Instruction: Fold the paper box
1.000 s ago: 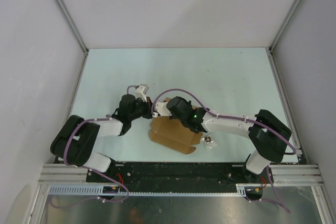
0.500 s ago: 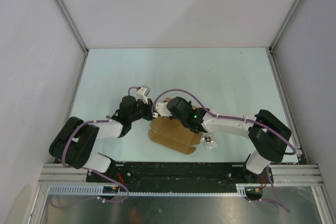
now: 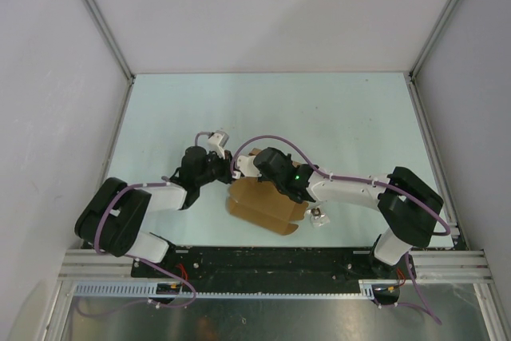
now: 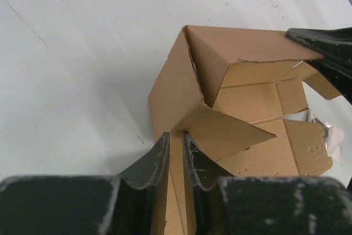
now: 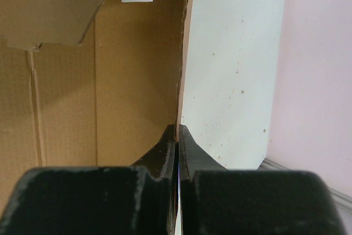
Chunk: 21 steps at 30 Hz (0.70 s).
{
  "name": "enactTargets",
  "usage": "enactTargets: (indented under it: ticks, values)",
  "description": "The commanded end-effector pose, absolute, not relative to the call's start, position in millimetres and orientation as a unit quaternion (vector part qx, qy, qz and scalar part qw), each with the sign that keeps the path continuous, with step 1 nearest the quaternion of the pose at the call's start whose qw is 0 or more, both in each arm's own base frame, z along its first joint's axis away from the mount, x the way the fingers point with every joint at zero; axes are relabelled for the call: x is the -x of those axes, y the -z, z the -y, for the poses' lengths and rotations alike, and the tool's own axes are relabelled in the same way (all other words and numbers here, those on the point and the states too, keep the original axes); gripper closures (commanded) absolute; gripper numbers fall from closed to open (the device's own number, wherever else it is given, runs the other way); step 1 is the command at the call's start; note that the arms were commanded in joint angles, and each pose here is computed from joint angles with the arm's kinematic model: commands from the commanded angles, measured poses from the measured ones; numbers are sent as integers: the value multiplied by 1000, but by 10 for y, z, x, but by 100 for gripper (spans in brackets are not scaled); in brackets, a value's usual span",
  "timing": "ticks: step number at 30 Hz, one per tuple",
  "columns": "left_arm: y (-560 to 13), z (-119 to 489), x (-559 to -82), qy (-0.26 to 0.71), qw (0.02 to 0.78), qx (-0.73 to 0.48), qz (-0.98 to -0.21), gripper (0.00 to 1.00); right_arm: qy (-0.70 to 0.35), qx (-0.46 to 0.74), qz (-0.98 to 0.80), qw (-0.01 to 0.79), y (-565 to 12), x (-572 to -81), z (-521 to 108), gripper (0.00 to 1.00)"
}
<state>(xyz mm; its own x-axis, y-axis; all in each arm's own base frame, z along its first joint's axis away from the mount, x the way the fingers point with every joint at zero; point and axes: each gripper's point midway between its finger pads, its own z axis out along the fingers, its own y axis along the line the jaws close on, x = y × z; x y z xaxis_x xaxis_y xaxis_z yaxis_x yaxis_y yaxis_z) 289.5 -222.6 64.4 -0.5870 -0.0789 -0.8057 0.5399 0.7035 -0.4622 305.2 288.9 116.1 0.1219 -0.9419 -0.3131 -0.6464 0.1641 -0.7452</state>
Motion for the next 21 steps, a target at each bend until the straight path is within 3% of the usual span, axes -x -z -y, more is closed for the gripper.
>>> enactTargets:
  ticks: [1,16,21]
  values:
    - [-760,2327,-2883,379,453,-178,-787,80,164,622,-641,420,-1158,-3018,-2905,100]
    - [-775,2371,-2802,395,463,-209,-765,68,163,621,-644,416,-1136,-3007,-2893,100]
    - [-769,2376,-2838,389,469,-216,-763,58,161,622,-646,413,-1118,-2993,-2893,100]
